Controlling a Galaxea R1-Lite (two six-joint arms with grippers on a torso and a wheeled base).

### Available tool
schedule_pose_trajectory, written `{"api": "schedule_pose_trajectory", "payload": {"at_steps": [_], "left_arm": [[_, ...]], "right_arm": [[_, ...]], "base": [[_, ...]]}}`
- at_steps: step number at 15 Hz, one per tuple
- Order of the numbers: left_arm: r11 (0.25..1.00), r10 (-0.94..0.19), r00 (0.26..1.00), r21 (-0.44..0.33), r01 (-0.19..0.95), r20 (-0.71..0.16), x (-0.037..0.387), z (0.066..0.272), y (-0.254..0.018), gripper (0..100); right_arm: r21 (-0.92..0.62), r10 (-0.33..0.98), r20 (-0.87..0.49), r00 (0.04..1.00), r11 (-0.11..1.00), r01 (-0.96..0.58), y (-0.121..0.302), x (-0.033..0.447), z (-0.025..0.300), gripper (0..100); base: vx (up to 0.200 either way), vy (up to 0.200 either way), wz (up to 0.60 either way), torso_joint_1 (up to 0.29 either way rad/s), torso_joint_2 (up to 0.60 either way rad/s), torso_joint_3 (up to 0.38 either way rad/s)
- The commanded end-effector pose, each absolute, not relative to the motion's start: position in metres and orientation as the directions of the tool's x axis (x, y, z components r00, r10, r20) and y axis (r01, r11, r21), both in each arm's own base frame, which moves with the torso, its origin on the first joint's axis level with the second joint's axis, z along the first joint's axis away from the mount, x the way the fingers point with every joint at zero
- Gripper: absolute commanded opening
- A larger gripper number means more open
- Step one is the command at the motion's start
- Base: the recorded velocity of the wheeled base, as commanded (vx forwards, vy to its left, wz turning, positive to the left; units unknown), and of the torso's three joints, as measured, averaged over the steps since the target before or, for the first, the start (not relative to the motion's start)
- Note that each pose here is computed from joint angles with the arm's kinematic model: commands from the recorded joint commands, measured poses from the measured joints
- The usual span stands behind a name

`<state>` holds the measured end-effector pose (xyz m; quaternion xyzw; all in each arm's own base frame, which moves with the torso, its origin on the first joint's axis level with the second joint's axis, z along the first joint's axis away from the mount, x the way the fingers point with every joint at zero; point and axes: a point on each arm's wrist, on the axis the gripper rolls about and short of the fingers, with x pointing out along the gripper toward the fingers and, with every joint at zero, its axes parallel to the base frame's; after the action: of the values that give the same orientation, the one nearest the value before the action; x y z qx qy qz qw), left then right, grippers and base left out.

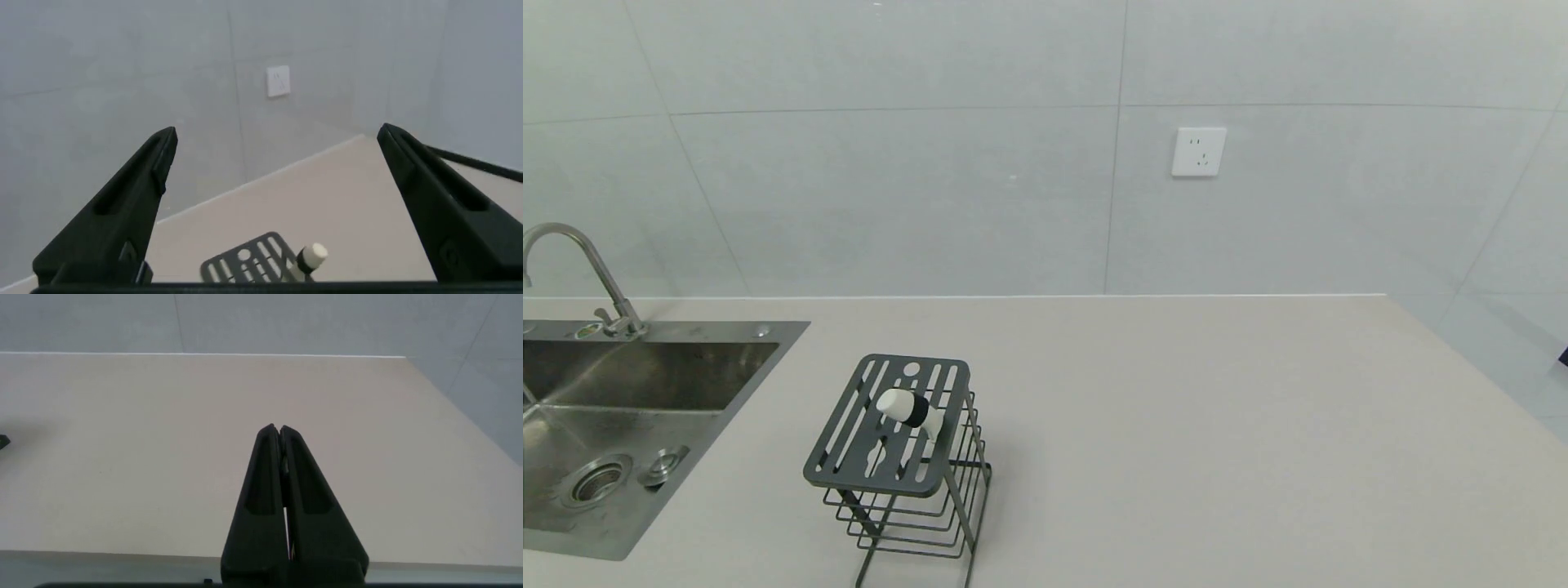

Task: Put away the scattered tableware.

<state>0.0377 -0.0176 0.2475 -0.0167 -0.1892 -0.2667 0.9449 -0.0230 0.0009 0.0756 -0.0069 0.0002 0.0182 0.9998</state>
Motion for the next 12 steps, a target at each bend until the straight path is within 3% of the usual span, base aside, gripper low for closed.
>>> {"api": "schedule_pose_trajectory", "payload": {"at_steps": [1, 4, 5, 6, 7, 8, 9, 12], "left_arm": [[0.934, -0.341, 0.82, 0.067, 0.351, 0.46, -0.027, 0.198, -0.002, 100], [0.971, -0.234, 0.897, 0.04, 0.237, 0.376, -0.039, 0.133, -0.005, 100], [0.973, -0.228, 0.913, 0.038, 0.229, 0.338, -0.036, 0.123, -0.005, 100], [0.988, -0.151, 0.968, 0.014, 0.152, 0.199, -0.025, 0.096, -0.003, 100], [0.996, -0.089, 0.993, 0.004, 0.089, 0.075, -0.023, 0.083, -0.002, 100], [0.998, -0.058, 0.998, -0.003, 0.058, 0.0, -0.023, 0.075, -0.001, 100], [0.998, -0.06, 0.998, -0.004, 0.06, -0.017, -0.023, 0.075, -0.001, 100], [0.998, -0.061, 0.998, -0.002, 0.061, -0.002, -0.023, 0.076, -0.001, 100]], "right_arm": [[-0.014, 0.037, -0.002, 0.999, 0.999, -0.037, 0.001, -0.023, 0.076, 0], [-0.014, 0.037, -0.002, 0.999, 0.999, -0.037, 0.001, -0.023, 0.076, 0], [-0.014, 0.037, -0.002, 0.999, 0.999, -0.037, 0.001, -0.023, 0.076, 0], [-0.014, 0.035, -0.002, 0.999, 0.999, -0.035, 0.001, -0.023, 0.076, 0], [-0.012, 0.034, -0.002, 0.999, 0.999, -0.034, 0.001, -0.023, 0.076, 0], [-0.006, 0.032, -0.003, 0.999, 0.999, -0.032, 0.001, -0.023, 0.075, 0], [-0.003, 0.032, -0.003, 0.999, 0.999, -0.032, 0.001, -0.023, 0.075, 0], [-0.001, 0.034, -0.003, 0.999, 0.999, -0.034, 0.001, -0.023, 0.075, 0]], "base": [[0.0, 0.0, 0.0, 0.0, 0.0, 0.0], [0.0, 0.0, 0.0, 0.0, 0.0, 0.0], [0.0, 0.0, 0.0, 0.0, 0.0, 0.0], [0.0, 0.0, 0.0, 0.0, 0.0, 0.0], [0.0, 0.0, 0.0, 0.0, 0.0, 0.0], [0.0, 0.0, 0.0, 0.0, 0.0, 0.0], [0.0, 0.0, 0.0, 0.0, 0.0, 0.0], [0.0, 0.0, 0.0, 0.0, 0.0, 0.0]]}}
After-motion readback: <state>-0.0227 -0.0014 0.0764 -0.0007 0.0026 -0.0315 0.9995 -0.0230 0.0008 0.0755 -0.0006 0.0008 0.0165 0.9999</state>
